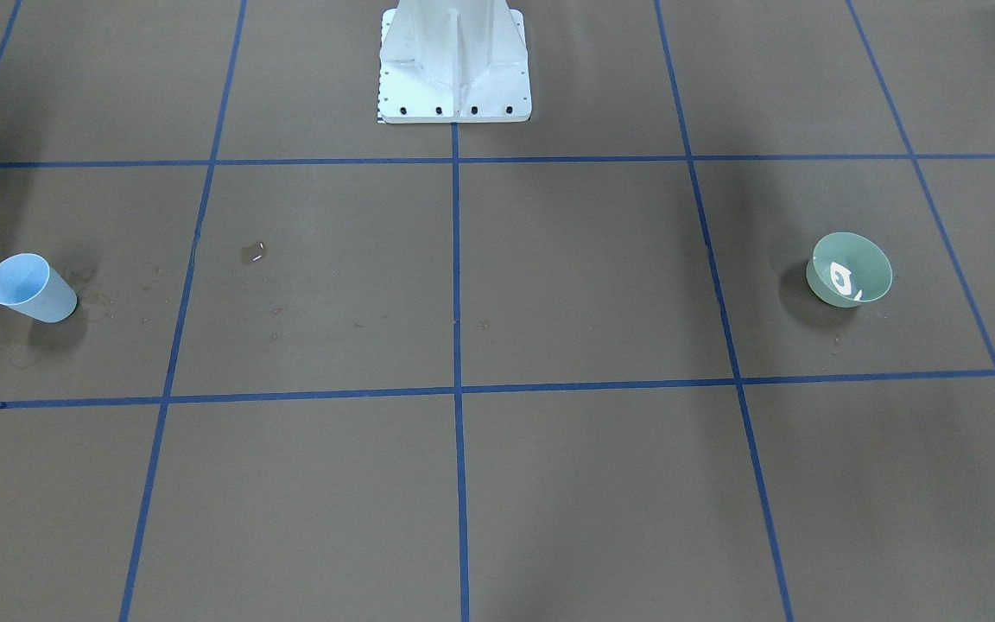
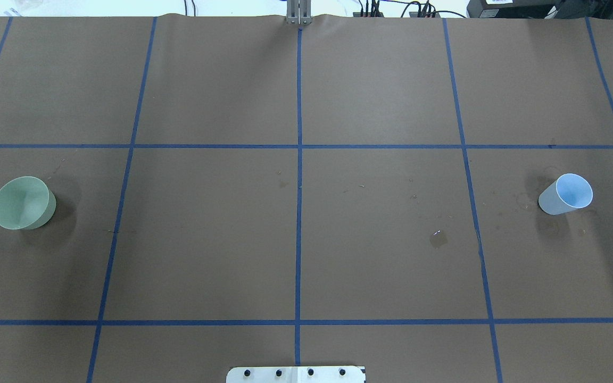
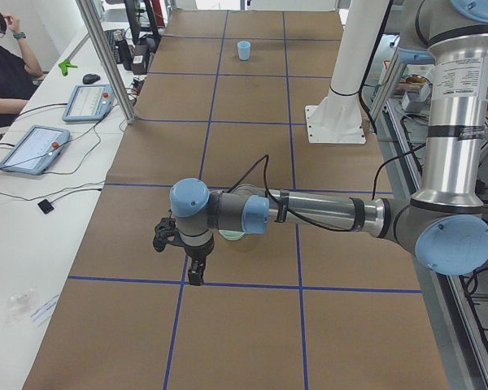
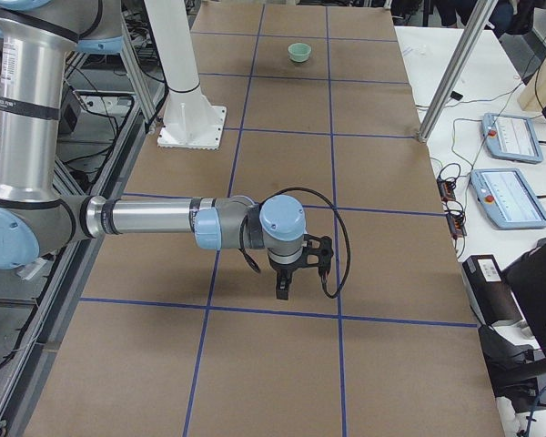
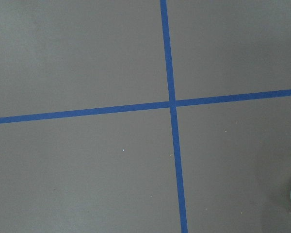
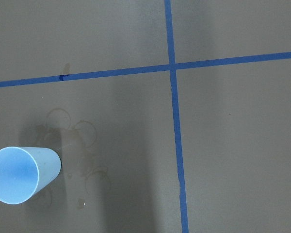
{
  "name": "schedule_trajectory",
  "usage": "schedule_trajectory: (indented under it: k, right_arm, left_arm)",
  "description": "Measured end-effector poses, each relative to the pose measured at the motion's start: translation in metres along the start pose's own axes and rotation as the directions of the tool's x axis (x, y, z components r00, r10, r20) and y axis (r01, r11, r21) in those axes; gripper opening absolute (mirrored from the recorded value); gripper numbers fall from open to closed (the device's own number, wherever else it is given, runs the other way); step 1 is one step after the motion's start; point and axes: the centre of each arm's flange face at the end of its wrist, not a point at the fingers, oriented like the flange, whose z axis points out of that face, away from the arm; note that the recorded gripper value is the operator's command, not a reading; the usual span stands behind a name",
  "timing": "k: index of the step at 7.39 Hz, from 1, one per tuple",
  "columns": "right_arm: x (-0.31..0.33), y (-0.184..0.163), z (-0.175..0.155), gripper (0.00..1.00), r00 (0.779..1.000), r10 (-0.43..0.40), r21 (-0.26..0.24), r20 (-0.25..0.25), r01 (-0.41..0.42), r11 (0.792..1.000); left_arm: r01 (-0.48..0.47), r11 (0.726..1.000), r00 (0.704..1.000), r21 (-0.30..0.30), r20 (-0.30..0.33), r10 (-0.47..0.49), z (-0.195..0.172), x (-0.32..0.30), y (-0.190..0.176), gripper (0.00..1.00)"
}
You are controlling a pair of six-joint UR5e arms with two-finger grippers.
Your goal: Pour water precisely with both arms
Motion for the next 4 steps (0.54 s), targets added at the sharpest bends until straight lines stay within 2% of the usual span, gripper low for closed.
schedule_trajectory:
  k: [4]
  right_arm:
    - [-0.0012, 0.0007, 0.0009, 0.99, 1.0, -0.003, -0.003, -0.003, 0.003, 1.0]
  left_arm:
    - [-0.003, 1.0, 1.0, 0.004, 0.0, 0.003, -0.0019, 0.0015, -0.0024, 1.0]
